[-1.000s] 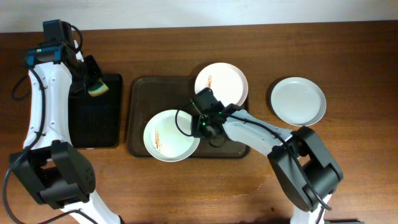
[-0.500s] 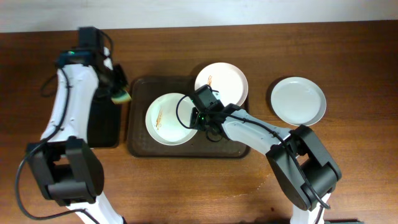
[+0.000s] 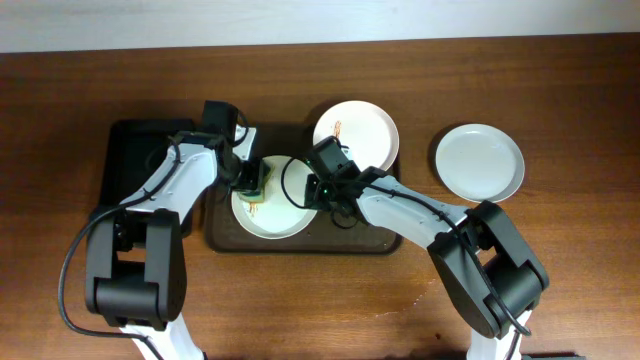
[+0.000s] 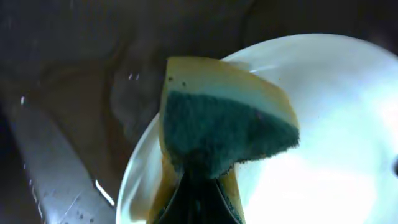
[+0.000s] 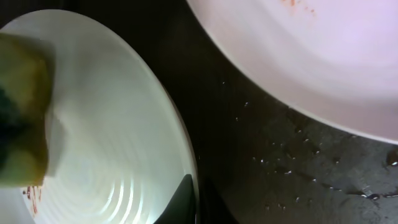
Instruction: Clean dirty plates on tray and stack at the side
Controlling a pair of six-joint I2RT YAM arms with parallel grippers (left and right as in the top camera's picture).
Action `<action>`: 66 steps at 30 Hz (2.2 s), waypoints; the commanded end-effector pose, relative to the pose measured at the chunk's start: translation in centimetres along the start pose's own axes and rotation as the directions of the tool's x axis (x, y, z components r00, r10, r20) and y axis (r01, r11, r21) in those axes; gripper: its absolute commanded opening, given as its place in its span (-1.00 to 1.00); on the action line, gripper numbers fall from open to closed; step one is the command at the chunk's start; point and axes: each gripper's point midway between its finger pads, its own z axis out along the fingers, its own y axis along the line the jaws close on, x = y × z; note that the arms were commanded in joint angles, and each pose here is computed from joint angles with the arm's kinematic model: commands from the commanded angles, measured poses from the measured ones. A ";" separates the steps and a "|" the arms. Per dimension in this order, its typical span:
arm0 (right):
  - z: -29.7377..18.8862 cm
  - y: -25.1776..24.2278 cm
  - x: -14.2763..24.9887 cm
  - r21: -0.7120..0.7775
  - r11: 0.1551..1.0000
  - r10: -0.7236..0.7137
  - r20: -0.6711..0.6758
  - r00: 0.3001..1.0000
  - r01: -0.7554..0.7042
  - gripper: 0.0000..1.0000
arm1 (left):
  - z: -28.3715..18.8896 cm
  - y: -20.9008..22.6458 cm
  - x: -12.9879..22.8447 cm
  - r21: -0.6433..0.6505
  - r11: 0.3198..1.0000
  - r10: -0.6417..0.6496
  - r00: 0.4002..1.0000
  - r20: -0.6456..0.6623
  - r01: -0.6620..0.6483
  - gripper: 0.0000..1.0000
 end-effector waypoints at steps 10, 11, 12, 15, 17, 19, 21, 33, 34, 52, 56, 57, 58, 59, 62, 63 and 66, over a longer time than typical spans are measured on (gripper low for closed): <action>0.4 0.1 -0.3 -0.002 1.000 -0.004 0.001 1.000 0.004 -0.92 | -1.0 -5.2 5.8 0.303 0.951 0.009 0.976 -0.216 0.059 -0.99; 0.4 0.1 -0.3 -0.002 1.000 -0.004 0.001 1.000 0.004 -0.92 | -0.4 -4.3 5.5 0.255 0.966 0.012 0.981 -0.194 0.039 -0.99; 0.4 0.1 -0.3 -0.002 1.000 -0.004 0.000 1.000 0.004 -0.92 | 0.1 -3.0 5.2 0.182 0.982 -0.012 0.984 -0.179 0.045 -0.99; 0.4 0.1 -0.3 -0.001 1.000 -0.004 0.000 1.000 0.004 -0.92 | 0.9 2.5 4.6 -0.151 0.973 -0.193 0.975 -0.108 0.176 -0.99; 0.4 0.1 -0.3 -0.001 1.000 -0.004 0.001 1.000 0.004 -0.92 | 0.4 5.4 3.8 -0.310 0.920 -0.257 0.966 -0.020 0.239 -0.99; 0.4 0.1 -0.3 -0.002 1.000 -0.004 0.001 1.000 0.004 -0.92 | -0.2 7.2 1.8 -0.389 0.880 -0.258 0.962 0.093 0.273 -0.99; 0.4 0.1 -0.3 -0.001 1.000 -0.004 0.000 1.000 0.004 -0.92 | -0.5 7.5 -1.0 -0.383 0.874 -0.233 0.949 0.213 0.301 -0.99; 0.4 0.1 -0.2 -0.005 1.000 -0.004 -0.003 1.000 0.004 -0.92 | 1.3 -4.3 2.5 0.017 0.983 -0.179 0.982 -0.063 0.180 -0.99; 0.4 0.2 -0.2 -0.007 1.000 -0.004 -0.005 1.000 0.004 -0.92 | 1.3 -4.9 1.8 0.067 0.981 -0.178 0.983 -0.047 0.181 -0.99; -0.5 1.2 -0.1 -0.032 0.995 -0.097 -0.053 0.994 0.095 -0.92 | -9.6 7.2 -5.0 -0.208 0.885 -0.379 0.904 0.200 0.417 -0.99; -3.7 2.1 -3.2 0.071 0.971 -0.229 -0.019 0.973 0.230 -0.92 | -13.5 12.0 -5.3 -0.216 0.825 -0.471 0.847 0.248 0.522 -0.99; -4.4 2.2 -3.9 0.102 0.961 -0.255 -0.010 0.967 0.255 -0.92 | -13.5 12.5 -5.1 -0.218 0.818 -0.481 0.841 0.248 0.532 -0.99; -5.3 2.4 -4.6 0.137 0.947 -0.295 0.001 0.956 0.292 -0.92 | -13.7 13.3 -4.9 -0.221 0.808 -0.494 0.832 0.252 0.546 -0.99; -6.0 2.5 -5.2 0.170 0.934 -0.320 0.013 0.947 0.313 -0.92 | -13.8 13.6 -4.9 -0.221 0.803 -0.500 0.828 0.255 0.553 -0.99; -9.6 3.0 -7.6 0.369 0.851 -0.433 0.089 0.897 0.375 -0.92 | -13.9 14.0 -4.9 -0.220 0.798 -0.504 0.822 0.264 0.560 -0.99; -11.3 3.5 -8.4 0.453 0.804 -0.483 0.124 0.867 0.384 -0.92 | -13.9 14.0 -4.9 -0.220 0.799 -0.504 0.822 0.264 0.560 -0.99; -14.5 5.4 -9.4 0.626 0.677 -0.615 0.191 0.765 0.388 -0.92 | -13.9 14.0 -5.0 -0.219 0.799 -0.503 0.822 0.267 0.560 -0.99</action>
